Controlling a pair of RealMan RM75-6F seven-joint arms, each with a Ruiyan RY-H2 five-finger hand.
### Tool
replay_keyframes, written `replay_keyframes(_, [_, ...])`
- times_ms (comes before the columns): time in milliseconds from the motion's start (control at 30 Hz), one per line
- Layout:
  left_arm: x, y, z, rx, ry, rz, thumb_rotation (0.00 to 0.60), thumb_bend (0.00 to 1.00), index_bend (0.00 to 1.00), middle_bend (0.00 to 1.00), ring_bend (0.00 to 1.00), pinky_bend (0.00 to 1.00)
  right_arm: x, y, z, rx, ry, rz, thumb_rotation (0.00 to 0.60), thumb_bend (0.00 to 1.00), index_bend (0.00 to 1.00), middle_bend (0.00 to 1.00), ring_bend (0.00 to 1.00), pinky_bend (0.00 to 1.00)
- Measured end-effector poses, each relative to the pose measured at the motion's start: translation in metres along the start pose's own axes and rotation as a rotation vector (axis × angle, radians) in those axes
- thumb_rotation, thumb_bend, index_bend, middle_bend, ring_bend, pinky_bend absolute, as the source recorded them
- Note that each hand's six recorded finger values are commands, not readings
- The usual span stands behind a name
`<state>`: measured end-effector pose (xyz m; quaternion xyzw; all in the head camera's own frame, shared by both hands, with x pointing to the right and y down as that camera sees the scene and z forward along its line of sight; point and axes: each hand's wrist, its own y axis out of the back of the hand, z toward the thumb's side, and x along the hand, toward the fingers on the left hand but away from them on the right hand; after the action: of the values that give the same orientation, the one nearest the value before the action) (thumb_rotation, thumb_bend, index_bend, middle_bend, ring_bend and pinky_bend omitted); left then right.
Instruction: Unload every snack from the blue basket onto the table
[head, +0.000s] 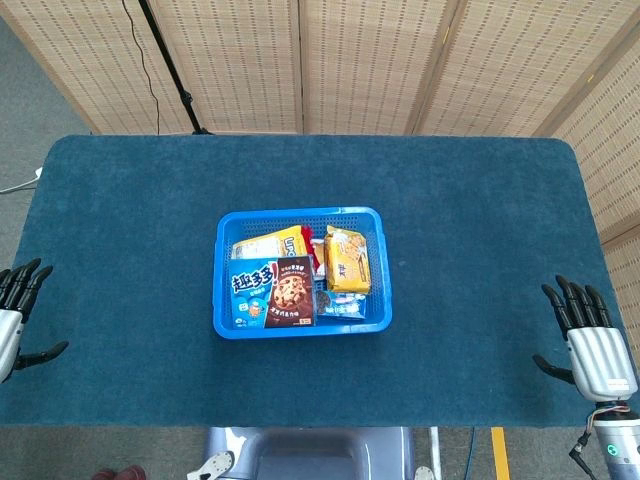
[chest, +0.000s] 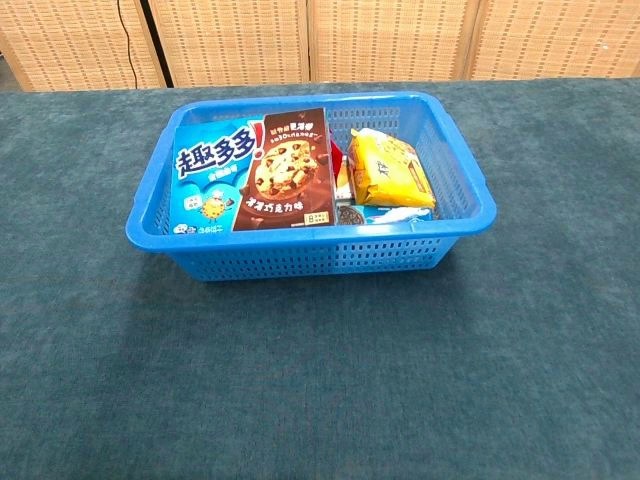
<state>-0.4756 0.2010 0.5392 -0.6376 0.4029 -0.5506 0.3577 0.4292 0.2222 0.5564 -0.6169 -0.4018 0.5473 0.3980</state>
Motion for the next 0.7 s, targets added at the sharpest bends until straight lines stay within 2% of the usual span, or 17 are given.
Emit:
replay_keyframes(300, [-0.004, 0.001, 0.001, 0.004, 0.002, 0.004, 0.600, 0.00, 0.00, 0.00, 0.00, 0.00, -0.003, 0.003, 0.002, -0.022, 0.020, 0.007, 0.600, 0.00, 0.00, 0.00, 0.00, 0.00])
replay_keyframes(500, [-0.002, 0.001, 0.003, 0.001, -0.001, 0.004, 0.600, 0.00, 0.00, 0.00, 0.00, 0.00, -0.012, 0.030, 0.012, -0.044, 0.101, -0.019, 0.600, 0.00, 0.00, 0.00, 0.00, 0.00])
replay_keyframes(700, [-0.001, 0.003, 0.006, -0.007, -0.004, 0.007, 0.600, 0.00, 0.00, 0.00, 0.00, 0.00, -0.025, 0.054, 0.036, -0.172, 0.213, 0.018, 0.600, 0.00, 0.00, 0.00, 0.00, 0.00])
